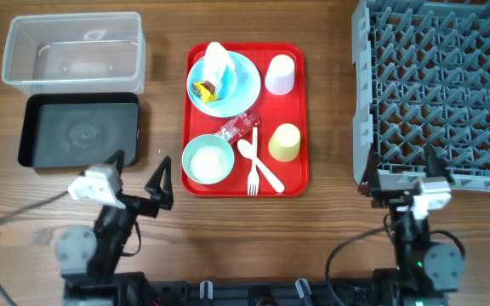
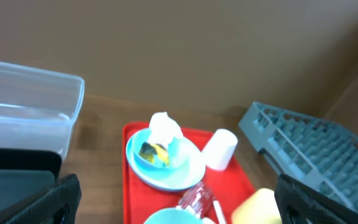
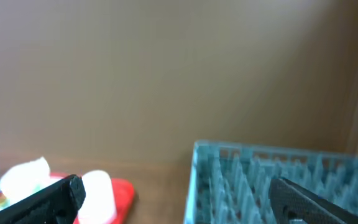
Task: Sort waste into correct bins and load items into the dishwasher rack
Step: 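Raise both arms from rest toward the red tray, then grasp the yellow snack wrapper on the blue plate with the left gripper, then carry the wrapper to the clear bin and release it, then grasp the white tissue on the blue plate with the left gripper, then move the tissue to the clear bin and release it, then grasp the red wrapper beside the blue plate with the left gripper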
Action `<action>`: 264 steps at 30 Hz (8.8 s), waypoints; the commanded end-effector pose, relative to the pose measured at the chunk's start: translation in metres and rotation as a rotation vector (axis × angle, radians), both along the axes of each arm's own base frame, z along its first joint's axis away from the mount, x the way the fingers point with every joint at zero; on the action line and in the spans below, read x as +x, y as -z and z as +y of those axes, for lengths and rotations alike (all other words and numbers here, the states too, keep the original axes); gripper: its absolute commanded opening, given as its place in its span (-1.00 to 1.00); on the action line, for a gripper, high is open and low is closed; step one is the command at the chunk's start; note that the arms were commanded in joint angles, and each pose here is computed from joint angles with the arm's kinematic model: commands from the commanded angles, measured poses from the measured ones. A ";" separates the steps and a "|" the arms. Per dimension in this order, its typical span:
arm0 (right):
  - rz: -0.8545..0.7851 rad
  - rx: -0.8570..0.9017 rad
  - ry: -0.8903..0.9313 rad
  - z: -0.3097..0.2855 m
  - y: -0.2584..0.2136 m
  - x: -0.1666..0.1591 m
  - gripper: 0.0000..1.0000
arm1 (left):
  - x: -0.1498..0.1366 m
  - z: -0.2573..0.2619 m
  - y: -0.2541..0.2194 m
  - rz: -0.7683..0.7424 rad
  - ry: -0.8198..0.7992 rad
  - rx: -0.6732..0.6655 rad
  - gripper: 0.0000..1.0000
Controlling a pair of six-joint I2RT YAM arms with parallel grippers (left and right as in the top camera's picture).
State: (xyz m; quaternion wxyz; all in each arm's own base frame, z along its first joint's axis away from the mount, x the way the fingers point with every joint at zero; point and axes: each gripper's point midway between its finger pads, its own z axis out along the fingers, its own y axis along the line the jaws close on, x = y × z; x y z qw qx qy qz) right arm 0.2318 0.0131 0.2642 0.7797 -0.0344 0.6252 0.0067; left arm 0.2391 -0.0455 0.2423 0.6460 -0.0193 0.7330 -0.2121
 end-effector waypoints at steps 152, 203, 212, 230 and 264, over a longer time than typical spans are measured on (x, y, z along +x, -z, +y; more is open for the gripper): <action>1.244 0.130 -0.316 0.062 0.078 0.107 0.54 | 0.251 -0.115 0.147 0.904 0.250 0.492 0.93; 1.256 0.125 -0.289 0.058 0.082 0.106 0.54 | 0.286 0.071 0.048 0.741 -0.287 0.421 -0.92; 1.261 0.133 -0.290 0.058 0.082 0.105 0.54 | 0.289 0.112 0.060 0.759 -0.285 0.323 1.00; 1.264 0.130 -0.290 0.058 0.083 0.104 0.56 | 0.187 -0.062 0.108 1.099 0.329 0.334 0.58; 1.265 0.131 -0.290 0.058 0.083 0.104 0.55 | 0.145 -0.151 0.229 1.034 0.521 0.580 0.48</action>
